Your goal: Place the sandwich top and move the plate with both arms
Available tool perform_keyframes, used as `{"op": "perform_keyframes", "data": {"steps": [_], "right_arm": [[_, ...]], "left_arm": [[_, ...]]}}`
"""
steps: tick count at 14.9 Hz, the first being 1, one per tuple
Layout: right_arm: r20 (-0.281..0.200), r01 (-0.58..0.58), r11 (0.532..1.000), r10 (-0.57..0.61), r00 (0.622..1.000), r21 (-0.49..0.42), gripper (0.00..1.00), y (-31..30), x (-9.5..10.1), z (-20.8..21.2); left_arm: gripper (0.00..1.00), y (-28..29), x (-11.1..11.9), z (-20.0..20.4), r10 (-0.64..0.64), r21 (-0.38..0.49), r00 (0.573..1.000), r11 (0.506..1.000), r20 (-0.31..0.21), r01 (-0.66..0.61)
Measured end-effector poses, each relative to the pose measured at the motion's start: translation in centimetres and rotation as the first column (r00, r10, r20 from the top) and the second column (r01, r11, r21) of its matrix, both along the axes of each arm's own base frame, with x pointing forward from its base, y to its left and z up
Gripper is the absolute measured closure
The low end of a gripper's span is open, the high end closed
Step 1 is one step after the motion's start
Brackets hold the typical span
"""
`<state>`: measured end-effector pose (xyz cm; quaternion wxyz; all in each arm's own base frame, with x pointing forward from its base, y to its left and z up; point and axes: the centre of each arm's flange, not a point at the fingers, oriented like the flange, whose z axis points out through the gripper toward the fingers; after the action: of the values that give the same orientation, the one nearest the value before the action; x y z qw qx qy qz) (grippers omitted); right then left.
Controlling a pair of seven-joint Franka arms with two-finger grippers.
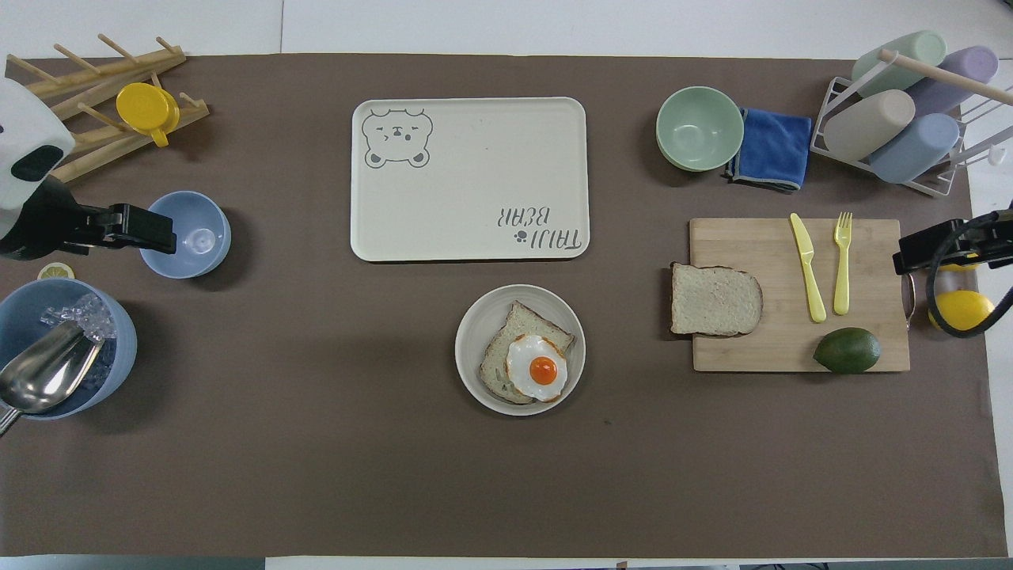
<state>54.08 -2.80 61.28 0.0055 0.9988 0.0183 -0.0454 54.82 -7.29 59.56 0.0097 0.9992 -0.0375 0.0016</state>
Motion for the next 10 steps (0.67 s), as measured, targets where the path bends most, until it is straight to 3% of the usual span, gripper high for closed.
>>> {"op": "perform_keyframes", "data": {"steps": [10], "right_arm": [[-0.013,0.008,1.000,-0.008,1.000,0.001,0.00,-0.35,-0.14,-0.26]], "left_arm": [[0.00,0.00,0.00,0.00,0.000,0.000,1.000,1.000,0.000,0.000]]}}
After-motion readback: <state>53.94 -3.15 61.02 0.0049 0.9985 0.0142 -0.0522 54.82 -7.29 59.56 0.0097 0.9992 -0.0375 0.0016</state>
